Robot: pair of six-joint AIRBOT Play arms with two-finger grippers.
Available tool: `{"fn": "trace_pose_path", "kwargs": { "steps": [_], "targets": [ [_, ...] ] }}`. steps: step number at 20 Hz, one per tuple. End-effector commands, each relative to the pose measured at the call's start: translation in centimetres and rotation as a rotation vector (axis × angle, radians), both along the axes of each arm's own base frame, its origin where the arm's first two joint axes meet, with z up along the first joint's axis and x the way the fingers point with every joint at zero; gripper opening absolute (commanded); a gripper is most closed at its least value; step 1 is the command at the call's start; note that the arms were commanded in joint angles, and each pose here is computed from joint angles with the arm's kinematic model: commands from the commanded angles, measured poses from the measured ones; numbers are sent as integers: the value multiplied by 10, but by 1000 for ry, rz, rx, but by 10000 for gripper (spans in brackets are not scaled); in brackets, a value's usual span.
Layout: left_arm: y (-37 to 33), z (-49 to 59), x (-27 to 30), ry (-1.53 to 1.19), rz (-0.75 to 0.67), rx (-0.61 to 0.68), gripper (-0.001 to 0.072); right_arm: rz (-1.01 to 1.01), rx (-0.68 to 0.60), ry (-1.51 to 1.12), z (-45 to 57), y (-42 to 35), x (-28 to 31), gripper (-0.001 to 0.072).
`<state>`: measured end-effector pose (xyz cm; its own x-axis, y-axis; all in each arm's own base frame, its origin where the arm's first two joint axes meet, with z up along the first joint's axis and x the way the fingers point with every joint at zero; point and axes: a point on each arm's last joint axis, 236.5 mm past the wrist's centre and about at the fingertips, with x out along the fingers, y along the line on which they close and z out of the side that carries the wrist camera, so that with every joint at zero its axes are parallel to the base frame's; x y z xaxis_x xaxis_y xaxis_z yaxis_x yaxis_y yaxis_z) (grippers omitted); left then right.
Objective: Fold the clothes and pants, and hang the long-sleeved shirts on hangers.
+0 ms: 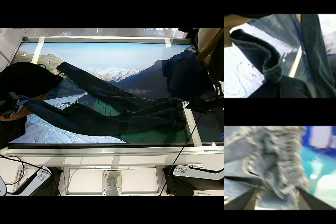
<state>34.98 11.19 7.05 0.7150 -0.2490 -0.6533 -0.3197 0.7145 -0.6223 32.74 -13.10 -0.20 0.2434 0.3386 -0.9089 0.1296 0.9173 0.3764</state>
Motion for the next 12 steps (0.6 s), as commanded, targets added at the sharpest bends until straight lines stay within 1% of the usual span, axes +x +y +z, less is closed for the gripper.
{"fn": "trace_pose_path", "kwargs": {
  "steps": [1, 4, 8, 12],
  "targets": [
    [-1, 3, -1, -3, -4, 1, 14, -76, -50, 103, -6, -21, -31, 527],
    [-1, 3, -1, -2, -4, 2, 14, -154, 35, 121, -41, -21, -36, 527],
    [0, 2, -1, -2, -3, 3, 14, -126, 188, 139, -78, 1, -27, 527],
    [0, 2, -1, -2, -3, 2, 14, -114, 297, 88, -85, 17, -10, 524]
  ]
}}
